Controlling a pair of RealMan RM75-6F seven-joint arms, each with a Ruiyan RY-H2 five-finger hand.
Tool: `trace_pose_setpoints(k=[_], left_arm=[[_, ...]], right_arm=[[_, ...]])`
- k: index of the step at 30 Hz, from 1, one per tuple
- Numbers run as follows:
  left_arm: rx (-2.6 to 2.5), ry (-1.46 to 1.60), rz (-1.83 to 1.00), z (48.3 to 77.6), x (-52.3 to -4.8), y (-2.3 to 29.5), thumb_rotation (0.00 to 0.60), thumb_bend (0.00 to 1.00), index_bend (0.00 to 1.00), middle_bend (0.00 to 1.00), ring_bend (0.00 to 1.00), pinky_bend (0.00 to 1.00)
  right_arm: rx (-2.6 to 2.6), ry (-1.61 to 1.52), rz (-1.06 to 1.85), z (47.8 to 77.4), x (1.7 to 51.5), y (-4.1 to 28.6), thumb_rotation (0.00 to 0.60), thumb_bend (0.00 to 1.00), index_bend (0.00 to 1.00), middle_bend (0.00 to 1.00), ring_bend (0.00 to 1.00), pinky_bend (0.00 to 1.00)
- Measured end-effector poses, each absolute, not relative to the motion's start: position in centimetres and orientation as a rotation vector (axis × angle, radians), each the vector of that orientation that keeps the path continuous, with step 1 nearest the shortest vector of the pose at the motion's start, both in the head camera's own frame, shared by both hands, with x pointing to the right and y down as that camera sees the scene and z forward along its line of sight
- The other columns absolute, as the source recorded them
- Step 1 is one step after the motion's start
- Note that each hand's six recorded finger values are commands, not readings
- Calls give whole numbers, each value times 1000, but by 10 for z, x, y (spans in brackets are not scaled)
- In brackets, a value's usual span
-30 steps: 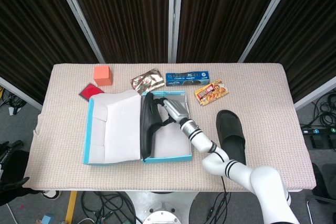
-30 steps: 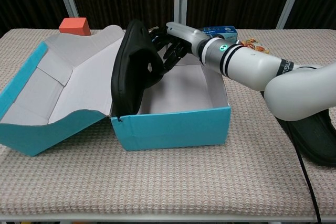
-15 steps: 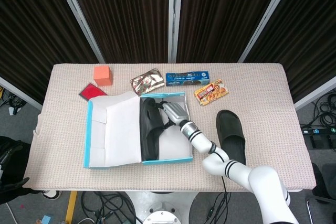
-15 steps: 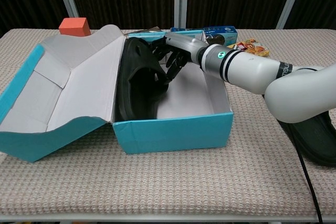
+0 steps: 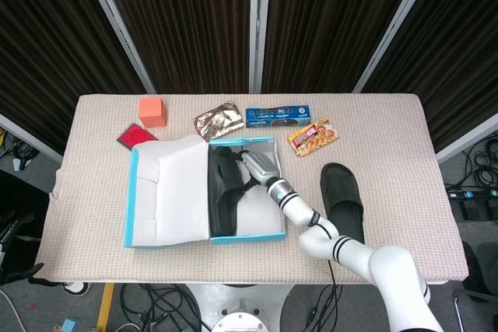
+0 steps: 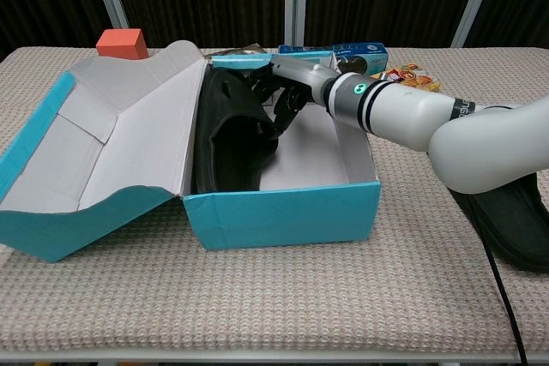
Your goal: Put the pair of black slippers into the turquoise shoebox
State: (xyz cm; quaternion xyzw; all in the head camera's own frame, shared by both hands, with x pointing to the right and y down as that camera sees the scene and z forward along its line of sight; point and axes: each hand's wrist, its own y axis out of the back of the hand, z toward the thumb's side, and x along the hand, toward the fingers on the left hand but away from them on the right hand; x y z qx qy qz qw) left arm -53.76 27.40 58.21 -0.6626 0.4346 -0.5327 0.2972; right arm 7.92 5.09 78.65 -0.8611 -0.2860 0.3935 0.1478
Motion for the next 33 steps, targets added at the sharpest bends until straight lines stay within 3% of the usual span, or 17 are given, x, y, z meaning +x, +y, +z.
trace_pose_setpoints(k=[4, 7, 22, 33], left_arm=[[-1763, 1153, -1417, 582, -537, 274, 600, 0, 126, 188, 35, 121], [-1766, 1154, -1417, 582, -537, 274, 600, 0, 126, 189, 35, 121], [-1766, 1155, -1404, 578, -533, 274, 600, 0, 126, 189, 35, 122], [-1758, 1147, -1377, 570, -521, 272, 600, 0, 126, 188, 35, 122]], right_arm=[[-2525, -811, 1141, 784, 80, 50, 600, 0, 67, 155, 3, 183], [-2545, -788, 1156, 783, 83, 49, 600, 0, 0, 101, 0, 154], [-2584, -808, 1128, 761, 93, 40, 600, 0, 0, 68, 0, 155], [-2687, -823, 1087, 716, 113, 39, 600, 0, 0, 67, 0, 155]])
